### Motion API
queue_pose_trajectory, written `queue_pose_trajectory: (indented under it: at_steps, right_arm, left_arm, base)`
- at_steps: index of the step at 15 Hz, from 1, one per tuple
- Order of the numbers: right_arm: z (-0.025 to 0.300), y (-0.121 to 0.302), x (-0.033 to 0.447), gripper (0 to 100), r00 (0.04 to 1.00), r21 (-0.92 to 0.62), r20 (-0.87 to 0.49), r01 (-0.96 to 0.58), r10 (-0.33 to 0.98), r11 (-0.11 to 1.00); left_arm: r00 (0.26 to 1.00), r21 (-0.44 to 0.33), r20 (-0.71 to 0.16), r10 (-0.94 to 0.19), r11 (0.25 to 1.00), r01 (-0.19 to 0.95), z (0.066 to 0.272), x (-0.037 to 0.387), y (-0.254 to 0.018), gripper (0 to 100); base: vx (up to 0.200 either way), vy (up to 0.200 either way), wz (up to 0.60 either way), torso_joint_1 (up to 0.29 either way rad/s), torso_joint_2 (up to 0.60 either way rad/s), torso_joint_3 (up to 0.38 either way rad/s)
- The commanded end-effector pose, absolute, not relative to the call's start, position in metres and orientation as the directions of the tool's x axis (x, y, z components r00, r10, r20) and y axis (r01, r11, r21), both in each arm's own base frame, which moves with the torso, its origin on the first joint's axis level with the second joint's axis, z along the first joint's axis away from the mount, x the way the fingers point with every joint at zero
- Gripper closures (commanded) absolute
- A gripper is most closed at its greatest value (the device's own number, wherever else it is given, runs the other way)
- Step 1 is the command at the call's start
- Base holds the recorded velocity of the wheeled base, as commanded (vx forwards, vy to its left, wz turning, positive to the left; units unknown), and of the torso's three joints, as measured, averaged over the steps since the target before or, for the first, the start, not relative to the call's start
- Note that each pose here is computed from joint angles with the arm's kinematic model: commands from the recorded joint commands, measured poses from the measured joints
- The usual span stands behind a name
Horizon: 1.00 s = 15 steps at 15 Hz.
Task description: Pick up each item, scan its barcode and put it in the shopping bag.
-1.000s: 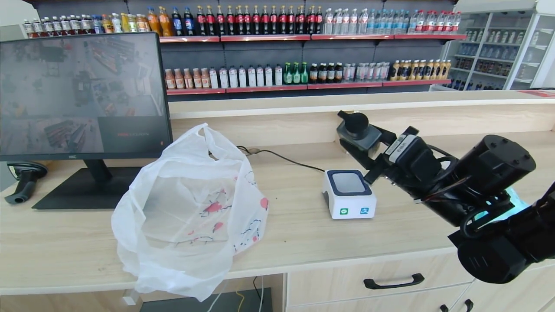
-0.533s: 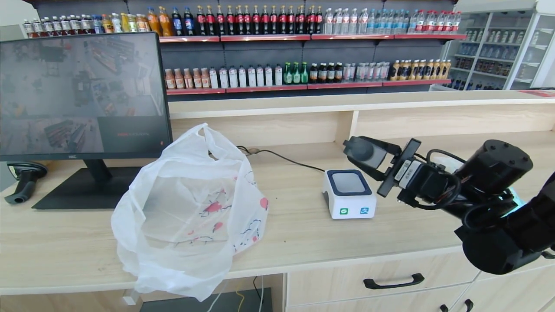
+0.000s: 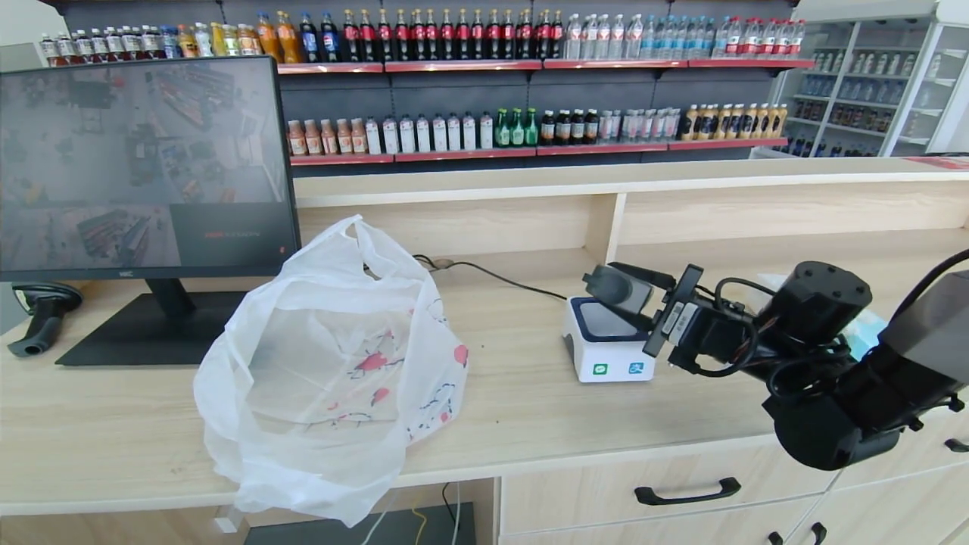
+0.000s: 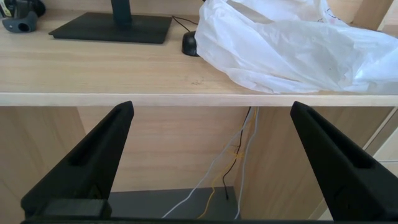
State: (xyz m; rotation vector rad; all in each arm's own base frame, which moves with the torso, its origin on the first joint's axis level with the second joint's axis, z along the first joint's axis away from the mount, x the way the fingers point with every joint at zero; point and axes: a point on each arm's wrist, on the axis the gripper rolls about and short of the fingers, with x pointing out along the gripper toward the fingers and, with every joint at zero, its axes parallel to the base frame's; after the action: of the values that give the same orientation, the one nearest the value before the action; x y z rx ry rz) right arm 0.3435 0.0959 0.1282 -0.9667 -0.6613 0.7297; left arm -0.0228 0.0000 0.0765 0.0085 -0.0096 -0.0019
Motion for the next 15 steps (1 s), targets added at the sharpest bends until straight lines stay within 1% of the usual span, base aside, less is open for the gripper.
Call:
queue_pose_trajectory:
  at_steps: [1,15]
  right_arm:
    - [0.1164,0.0953,0.3493,100,0.596,-0.888,0.148,-0.270,0.789,0.371]
    - [0.1078,0.0984,0.3550,100,0.595,-0.885,0.137,-0.286,0.792,0.368]
  left_arm:
    - [1.000,0.008,0.012,-0.002,1.000,0.001,0.0767,-0.0228,0.0000,0]
    - [1.000,0.008,0.011,0.000,1.000,0.000,0.0766,-0.0228,0.0000,0]
  base:
    - [0.000,0.000,0.00,0.000,0.00,0.000]
    - [0.000,0.000,0.00,0.000,0.00,0.000]
